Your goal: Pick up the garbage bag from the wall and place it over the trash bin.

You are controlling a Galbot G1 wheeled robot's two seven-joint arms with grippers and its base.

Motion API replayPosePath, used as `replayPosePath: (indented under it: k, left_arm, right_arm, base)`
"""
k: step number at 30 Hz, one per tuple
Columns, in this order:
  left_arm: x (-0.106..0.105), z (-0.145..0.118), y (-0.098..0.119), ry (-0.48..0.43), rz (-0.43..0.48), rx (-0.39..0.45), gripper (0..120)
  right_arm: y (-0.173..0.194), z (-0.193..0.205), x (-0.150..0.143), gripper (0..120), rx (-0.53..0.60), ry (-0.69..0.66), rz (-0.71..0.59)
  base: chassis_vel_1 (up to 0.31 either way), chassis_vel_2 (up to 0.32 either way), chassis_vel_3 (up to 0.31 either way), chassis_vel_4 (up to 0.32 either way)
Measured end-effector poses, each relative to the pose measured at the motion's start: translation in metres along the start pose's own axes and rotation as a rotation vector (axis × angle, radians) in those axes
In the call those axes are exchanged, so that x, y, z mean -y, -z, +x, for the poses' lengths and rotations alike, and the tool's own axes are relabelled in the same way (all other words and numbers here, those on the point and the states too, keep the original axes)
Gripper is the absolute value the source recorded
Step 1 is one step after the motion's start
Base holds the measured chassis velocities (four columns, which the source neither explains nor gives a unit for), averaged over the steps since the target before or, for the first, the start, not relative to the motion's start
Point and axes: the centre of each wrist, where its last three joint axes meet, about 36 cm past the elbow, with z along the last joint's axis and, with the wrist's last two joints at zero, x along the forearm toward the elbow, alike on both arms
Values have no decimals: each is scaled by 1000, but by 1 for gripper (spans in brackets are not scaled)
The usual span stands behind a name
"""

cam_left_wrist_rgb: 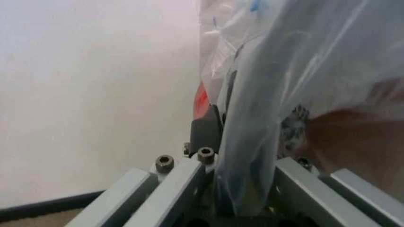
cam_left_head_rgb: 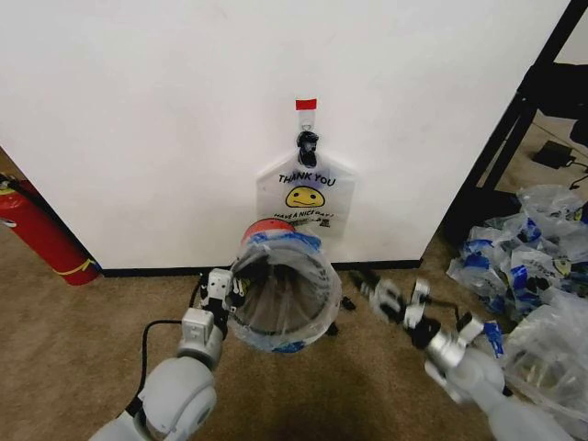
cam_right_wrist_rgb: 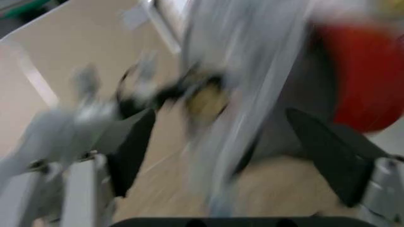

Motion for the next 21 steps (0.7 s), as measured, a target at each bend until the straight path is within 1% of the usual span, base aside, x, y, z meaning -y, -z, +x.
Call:
replayPosePath:
  k: [1,3,5,8,10,15,17,18,21]
  left_arm:
    - [0,0,0,0,0,0,0]
    - [1,2,6,-2,35,-14,0]
    - [3,6,9,-9,69,-32,0]
    - [7,12,13,-20,97,-47,0]
    - [7,13,14,-23,100,-48,0]
    - [8,18,17,-28,104,-46,0]
    - [9,19,18,-30,105,-44,0]
    - [9,19,18,-30,105,-44,0]
    - [9,21,19,-31,102,-43,0]
  right_arm:
    - [0,0,0,81,0,0,0]
    - [-17,-2,-5,91,-28,27,-6]
    - [-34,-7,-11,97,-31,28,-12]
    - [-48,-14,-15,100,-25,16,-15]
    - [-51,-15,-15,100,-23,13,-15]
    - [-54,-16,-15,93,-22,9,-12]
    - [-55,-15,-16,85,-20,16,-15]
    - [-55,-15,-16,85,-20,16,-15]
    - [-55,-12,-17,71,-22,40,-22]
  base:
    - [0,0,0,0]
    - [0,0,0,0]
    - [0,0,0,0]
    - [0,0,0,0]
    - [0,0,0,0]
    - [0,0,0,0]
    - [0,0,0,0]
    - [0,0,0,0]
    - [0,0,0,0]
